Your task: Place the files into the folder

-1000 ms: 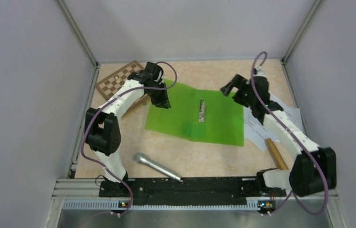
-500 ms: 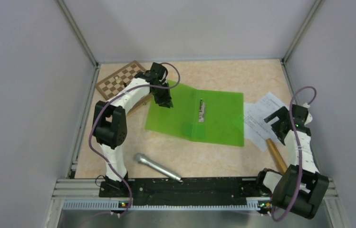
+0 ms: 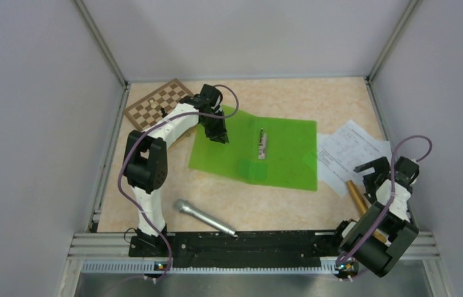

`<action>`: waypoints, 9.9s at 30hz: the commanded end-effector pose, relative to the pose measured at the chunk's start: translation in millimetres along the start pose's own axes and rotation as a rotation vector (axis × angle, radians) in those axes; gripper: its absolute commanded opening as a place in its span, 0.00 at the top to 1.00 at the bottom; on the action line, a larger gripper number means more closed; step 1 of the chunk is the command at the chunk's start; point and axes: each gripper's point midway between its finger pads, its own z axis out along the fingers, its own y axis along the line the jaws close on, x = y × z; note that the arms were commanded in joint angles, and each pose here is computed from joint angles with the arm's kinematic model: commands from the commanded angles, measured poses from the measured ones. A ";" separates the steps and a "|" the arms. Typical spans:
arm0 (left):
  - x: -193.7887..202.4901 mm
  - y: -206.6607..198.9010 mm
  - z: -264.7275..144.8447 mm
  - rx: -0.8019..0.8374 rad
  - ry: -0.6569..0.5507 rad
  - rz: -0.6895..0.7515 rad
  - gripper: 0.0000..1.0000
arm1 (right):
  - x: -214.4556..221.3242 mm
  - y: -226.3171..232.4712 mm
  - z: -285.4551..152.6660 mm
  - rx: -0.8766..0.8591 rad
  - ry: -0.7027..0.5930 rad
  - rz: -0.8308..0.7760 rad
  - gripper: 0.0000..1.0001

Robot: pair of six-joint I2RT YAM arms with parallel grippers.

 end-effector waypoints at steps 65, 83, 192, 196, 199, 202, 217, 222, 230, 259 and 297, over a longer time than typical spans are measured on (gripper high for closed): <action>54.5 -166.5 125.1 0.304 0.137 0.209 0.77 | -2.9 82.6 15.9 -0.537 0.044 -0.055 0.02; 10.2 -78.7 115.7 0.051 0.009 0.160 0.78 | -0.3 68.6 15.4 -0.448 0.043 -0.084 0.02; 71.6 -225.4 145.3 0.445 0.110 0.231 0.79 | -10.0 107.0 39.0 -0.546 0.037 0.067 1.00; 58.3 -241.8 101.3 0.487 0.043 0.285 0.77 | -26.9 124.0 17.5 -0.565 -0.022 0.012 1.00; 50.7 -252.5 63.3 0.518 -0.005 0.327 0.75 | -45.6 146.2 -10.3 -0.600 -0.100 -0.041 1.00; 43.2 -259.8 20.0 0.541 -0.058 0.374 0.73 | -59.5 175.1 -43.8 -0.663 -0.171 -0.095 1.00; -38.0 -69.0 -52.3 0.247 -0.214 0.106 0.71 | 68.4 341.9 -174.8 -1.173 0.073 -0.484 1.00; -40.1 0.1 -59.1 0.122 -0.184 -0.002 0.71 | 140.2 362.0 -195.8 -1.343 0.298 -0.577 1.00; -58.6 50.4 -99.7 -0.065 -0.280 -0.011 0.62 | 176.5 314.1 -110.1 -1.155 0.383 -0.560 1.00; -52.2 141.5 -75.0 -0.213 -0.182 -0.137 0.20 | 217.2 238.5 -7.8 -0.886 0.523 -0.556 1.00; -48.2 133.9 -72.8 -0.168 -0.165 -0.131 0.21 | 196.4 243.5 -0.9 -0.694 0.506 -0.745 0.19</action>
